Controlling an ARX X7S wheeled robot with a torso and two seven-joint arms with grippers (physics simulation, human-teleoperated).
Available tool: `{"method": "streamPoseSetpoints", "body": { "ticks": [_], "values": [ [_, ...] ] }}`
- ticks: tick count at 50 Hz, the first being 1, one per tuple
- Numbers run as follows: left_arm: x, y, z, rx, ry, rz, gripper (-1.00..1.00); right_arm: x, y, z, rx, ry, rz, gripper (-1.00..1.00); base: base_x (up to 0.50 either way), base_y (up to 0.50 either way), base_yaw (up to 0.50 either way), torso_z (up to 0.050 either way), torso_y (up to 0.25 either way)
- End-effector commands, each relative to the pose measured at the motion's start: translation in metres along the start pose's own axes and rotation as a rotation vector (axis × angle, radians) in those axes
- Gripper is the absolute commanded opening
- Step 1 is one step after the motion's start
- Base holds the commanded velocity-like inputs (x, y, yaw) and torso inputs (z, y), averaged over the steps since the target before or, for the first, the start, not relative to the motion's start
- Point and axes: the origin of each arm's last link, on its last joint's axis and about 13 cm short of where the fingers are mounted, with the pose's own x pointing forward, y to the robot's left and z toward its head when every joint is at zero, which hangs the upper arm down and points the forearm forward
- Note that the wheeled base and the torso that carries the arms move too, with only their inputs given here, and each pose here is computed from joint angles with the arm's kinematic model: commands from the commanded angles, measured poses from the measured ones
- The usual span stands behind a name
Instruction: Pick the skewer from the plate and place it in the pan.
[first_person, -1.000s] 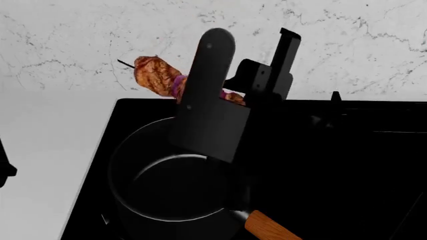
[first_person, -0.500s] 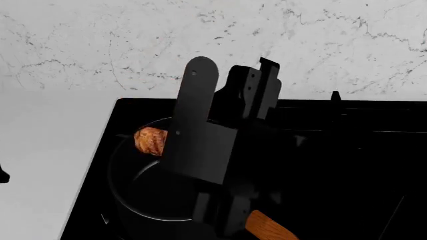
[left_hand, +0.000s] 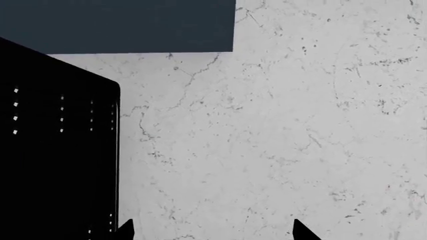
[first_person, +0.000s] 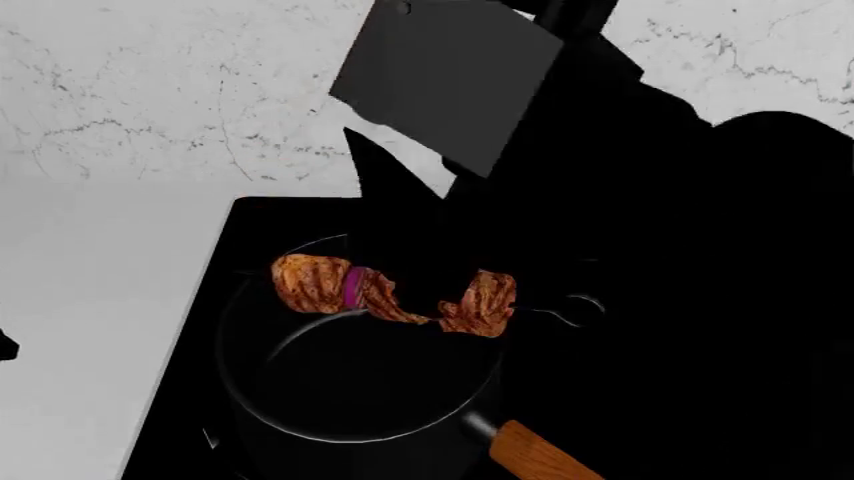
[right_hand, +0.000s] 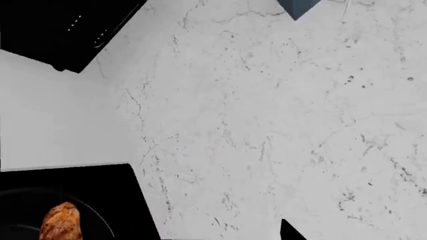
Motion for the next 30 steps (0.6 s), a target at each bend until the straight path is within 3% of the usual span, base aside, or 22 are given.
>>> {"method": "streamPoseSetpoints", "body": {
  "ticks": [1, 2, 3, 4, 6, 7, 8, 10, 14, 15, 17, 18, 20, 22, 30],
  "values": [
    [0.010, 0.003, 0.004, 0.020, -0.018, -0.015, 1.00, -0.034, -0.048, 0.033, 0.242, -0.237, -0.367, 1.00, 0.00, 0.00, 0.00, 0.000, 0.000],
    [0.013, 0.003, 0.004, 0.024, -0.021, -0.022, 1.00, -0.038, -0.049, 0.032, 0.313, -0.268, -0.439, 1.00, 0.00, 0.00, 0.00, 0.000, 0.000],
    [0.014, 0.004, 0.004, 0.025, -0.022, -0.022, 1.00, -0.040, -0.049, 0.032, 0.334, -0.275, -0.458, 1.00, 0.00, 0.00, 0.00, 0.000, 0.000],
    [0.016, 0.005, 0.003, 0.024, -0.025, -0.026, 1.00, -0.043, -0.049, 0.024, 0.421, -0.292, -0.577, 1.00, 0.00, 0.00, 0.00, 0.000, 0.000],
    [0.019, 0.007, 0.002, 0.018, -0.028, -0.026, 1.00, -0.044, -0.042, 0.014, 0.484, -0.312, -0.698, 1.00, 0.00, 0.00, 0.00, 0.000, 0.000],
    [0.020, 0.007, 0.001, 0.012, -0.031, -0.028, 1.00, -0.045, -0.035, 0.007, 0.563, -0.322, -0.732, 1.00, 0.00, 0.00, 0.00, 0.000, 0.000],
    [0.021, 0.008, 0.000, 0.011, -0.034, -0.027, 1.00, -0.043, -0.022, -0.003, 0.582, -0.321, -0.799, 1.00, 0.00, 0.00, 0.00, 0.000, 0.000],
    [0.022, 0.009, 0.000, -0.001, -0.049, -0.023, 1.00, -0.040, 0.006, -0.023, 0.704, -0.317, -0.856, 1.00, 0.00, 0.00, 0.00, 0.000, 0.000],
    [0.019, 0.009, -0.004, -0.024, -0.052, -0.024, 1.00, -0.034, 0.052, -0.044, 0.798, -0.299, -0.862, 1.00, 0.00, 0.00, 0.00, 0.000, 0.000],
    [0.018, 0.009, -0.007, -0.021, -0.054, -0.023, 1.00, -0.032, 0.063, -0.051, 0.868, -0.297, -0.865, 1.00, 0.00, 0.00, 0.00, 0.000, 0.000],
    [0.014, 0.009, -0.013, -0.023, -0.050, -0.014, 1.00, -0.030, 0.080, -0.065, 0.887, -0.268, -0.928, 1.00, 0.00, 0.00, 0.00, 0.000, 0.000],
    [0.012, 0.009, -0.016, -0.035, -0.043, -0.010, 1.00, -0.030, 0.088, -0.073, 0.986, -0.247, -0.921, 1.00, 0.00, 0.00, 0.00, 0.000, 0.000],
    [0.006, 0.008, -0.023, -0.055, -0.028, -0.005, 1.00, -0.032, 0.103, -0.086, 1.043, -0.199, -0.974, 1.00, 0.00, 0.00, 0.00, 0.000, 0.000],
    [0.004, 0.007, -0.025, -0.082, -0.019, 0.004, 1.00, -0.032, 0.113, -0.095, 1.061, -0.169, -0.971, 1.00, 0.00, 0.00, 0.00, 0.000, 0.000],
    [0.000, 0.003, -0.020, -0.089, -0.012, 0.001, 1.00, -0.033, 0.119, -0.097, 1.067, -0.154, -0.974, 1.00, 0.00, 0.00, 0.00, 0.000, 0.000]
  ]
}}
